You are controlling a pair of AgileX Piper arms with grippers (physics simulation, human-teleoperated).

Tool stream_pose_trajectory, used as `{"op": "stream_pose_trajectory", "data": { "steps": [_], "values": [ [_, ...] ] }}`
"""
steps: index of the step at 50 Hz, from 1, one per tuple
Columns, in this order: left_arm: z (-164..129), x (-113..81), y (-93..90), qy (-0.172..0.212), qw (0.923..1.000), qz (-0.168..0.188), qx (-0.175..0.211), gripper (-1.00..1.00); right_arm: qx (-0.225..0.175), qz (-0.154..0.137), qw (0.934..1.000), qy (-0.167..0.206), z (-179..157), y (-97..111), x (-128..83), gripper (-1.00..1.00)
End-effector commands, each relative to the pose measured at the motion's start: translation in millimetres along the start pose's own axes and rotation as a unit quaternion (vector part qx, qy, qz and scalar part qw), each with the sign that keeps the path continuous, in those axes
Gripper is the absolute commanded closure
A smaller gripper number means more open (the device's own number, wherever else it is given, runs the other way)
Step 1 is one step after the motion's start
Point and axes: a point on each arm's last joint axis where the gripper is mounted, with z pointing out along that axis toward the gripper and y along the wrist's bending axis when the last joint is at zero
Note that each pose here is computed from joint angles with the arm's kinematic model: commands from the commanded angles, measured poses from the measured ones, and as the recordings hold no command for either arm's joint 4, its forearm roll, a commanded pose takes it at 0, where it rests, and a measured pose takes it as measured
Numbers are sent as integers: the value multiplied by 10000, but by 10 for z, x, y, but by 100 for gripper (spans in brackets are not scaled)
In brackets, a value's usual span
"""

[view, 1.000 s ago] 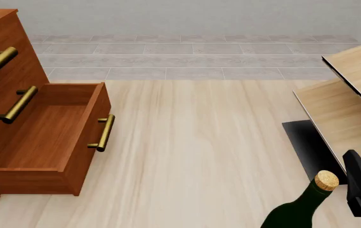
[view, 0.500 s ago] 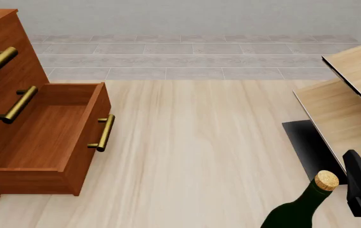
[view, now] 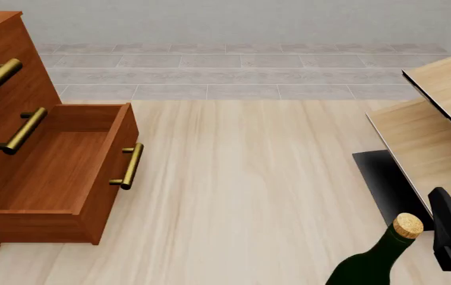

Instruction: Put the bowl on top of the cabinet.

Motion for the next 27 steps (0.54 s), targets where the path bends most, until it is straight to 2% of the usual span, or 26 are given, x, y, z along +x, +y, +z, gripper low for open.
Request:
{"op": "stream_pose_trajectory", "data": {
  "steps": [1,27],
  "values": [
    [-147,-93,-71,-151,9998,-39,146,-100,0,0,10000,0,0,0,0,-100],
    [-428,-200,-207,-306,9981,-103,526,-100,1,0,10000,1,0,0,0,-100]
  ]
}}
